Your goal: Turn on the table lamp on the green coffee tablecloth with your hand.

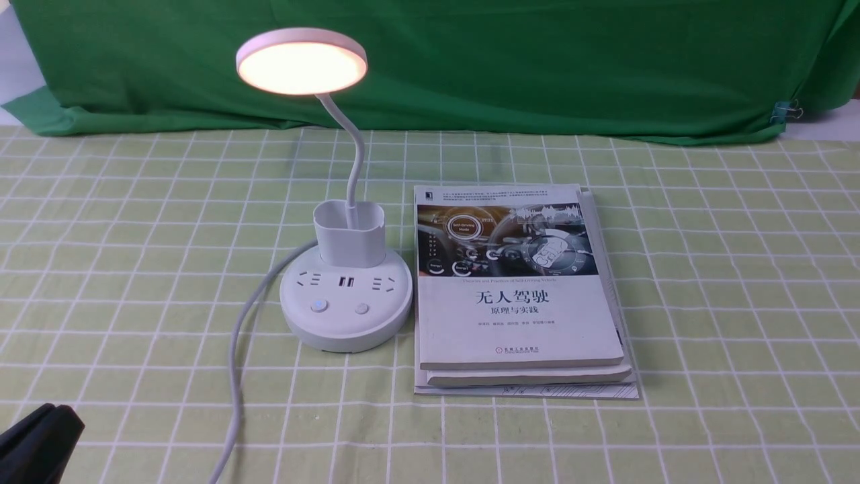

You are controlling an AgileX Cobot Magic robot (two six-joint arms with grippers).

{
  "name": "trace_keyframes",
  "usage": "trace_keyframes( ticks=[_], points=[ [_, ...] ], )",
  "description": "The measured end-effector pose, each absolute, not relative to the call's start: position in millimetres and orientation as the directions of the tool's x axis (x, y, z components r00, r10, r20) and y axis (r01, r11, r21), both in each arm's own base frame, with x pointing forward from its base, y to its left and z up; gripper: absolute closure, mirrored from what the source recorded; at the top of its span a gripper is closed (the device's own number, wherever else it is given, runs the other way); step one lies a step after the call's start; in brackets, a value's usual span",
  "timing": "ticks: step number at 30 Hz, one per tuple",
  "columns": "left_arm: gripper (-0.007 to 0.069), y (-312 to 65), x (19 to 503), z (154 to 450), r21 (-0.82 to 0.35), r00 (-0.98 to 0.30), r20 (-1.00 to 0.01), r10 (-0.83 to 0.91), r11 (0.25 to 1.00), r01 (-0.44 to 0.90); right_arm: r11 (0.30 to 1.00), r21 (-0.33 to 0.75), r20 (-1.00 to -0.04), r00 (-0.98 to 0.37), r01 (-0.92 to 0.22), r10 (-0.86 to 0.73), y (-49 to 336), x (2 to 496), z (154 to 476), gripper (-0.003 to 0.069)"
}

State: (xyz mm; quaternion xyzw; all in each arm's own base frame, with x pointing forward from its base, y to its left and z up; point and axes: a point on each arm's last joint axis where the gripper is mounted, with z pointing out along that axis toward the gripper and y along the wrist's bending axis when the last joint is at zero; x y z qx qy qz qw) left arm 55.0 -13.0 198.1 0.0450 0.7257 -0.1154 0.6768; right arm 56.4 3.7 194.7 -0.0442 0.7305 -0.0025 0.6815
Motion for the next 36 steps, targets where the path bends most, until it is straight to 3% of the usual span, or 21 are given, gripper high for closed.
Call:
trace_keyframes(
  ticks=[36],
  points=[
    [0.0538,-13.0,55.0,198.1,-0.104,-0.079,-0.993,-0.089,0.97,0.222,0.996,-0.064,-0.995,-0.067,-0.061,-0.068,3.7,56.4,194.7,0.0414]
  ],
)
